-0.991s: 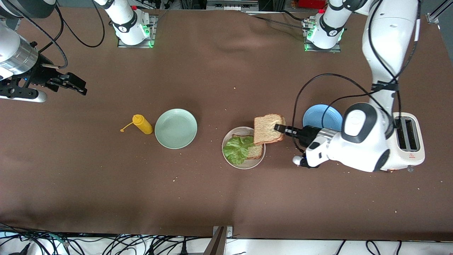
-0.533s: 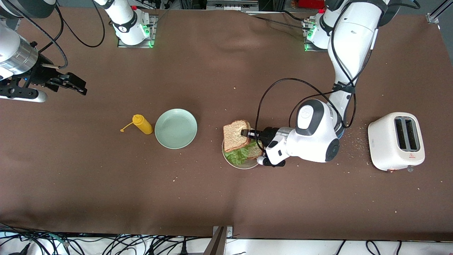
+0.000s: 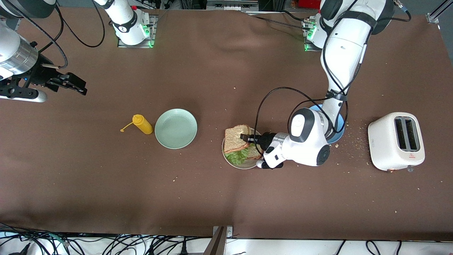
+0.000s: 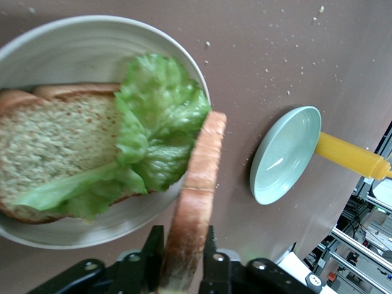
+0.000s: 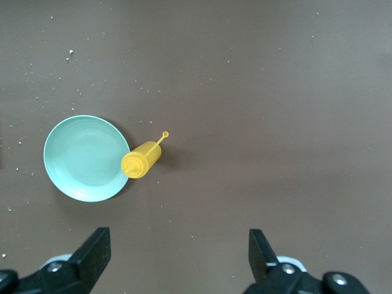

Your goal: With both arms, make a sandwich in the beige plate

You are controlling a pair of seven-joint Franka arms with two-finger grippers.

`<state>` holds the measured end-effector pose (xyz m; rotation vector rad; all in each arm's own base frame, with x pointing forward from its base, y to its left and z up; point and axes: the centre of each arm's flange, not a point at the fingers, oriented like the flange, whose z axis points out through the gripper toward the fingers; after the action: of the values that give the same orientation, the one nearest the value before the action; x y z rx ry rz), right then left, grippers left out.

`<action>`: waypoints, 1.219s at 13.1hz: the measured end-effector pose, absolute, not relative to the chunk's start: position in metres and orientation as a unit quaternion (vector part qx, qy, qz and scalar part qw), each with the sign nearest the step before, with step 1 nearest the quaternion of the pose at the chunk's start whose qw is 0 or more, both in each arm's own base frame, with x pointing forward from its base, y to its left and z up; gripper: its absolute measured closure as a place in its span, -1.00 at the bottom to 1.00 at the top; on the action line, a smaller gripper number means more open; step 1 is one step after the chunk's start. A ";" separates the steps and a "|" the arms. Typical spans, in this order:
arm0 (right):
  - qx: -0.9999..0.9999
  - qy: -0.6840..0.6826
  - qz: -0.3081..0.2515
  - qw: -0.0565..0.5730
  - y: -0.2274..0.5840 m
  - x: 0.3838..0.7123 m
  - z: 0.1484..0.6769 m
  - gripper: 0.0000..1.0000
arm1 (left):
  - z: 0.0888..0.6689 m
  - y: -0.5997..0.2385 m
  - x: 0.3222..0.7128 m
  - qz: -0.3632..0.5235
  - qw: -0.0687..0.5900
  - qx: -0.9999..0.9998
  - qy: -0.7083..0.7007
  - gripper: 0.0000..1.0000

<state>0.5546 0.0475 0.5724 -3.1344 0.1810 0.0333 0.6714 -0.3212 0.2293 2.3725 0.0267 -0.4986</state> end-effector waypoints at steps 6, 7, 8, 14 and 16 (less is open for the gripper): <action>-0.998 0.058 0.011 0.001 0.048 0.555 0.572 -1.00 | 0.240 -0.216 0.708 -0.150 0.250 0.957 0.015 -1.00; -0.998 0.058 0.011 0.001 0.048 0.555 0.572 -1.00 | 0.254 -0.191 0.712 -0.151 0.228 0.962 0.011 -1.00; -0.998 0.058 0.011 0.001 0.048 0.555 0.572 -1.00 | 0.273 -0.163 0.715 -0.153 0.208 0.966 0.009 -1.00; -0.998 0.057 0.011 0.001 0.048 0.555 0.573 -1.00 | 0.363 -0.019 0.700 -0.182 0.098 0.978 0.028 -1.00; -0.998 0.058 0.010 0.001 0.048 0.555 0.573 -1.00 | 0.395 -0.006 0.690 -0.183 0.052 0.981 0.022 -1.00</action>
<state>0.5547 0.0476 0.5726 -3.1344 0.1806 0.0329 0.6904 -0.0062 0.3951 2.9858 0.0681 -0.5577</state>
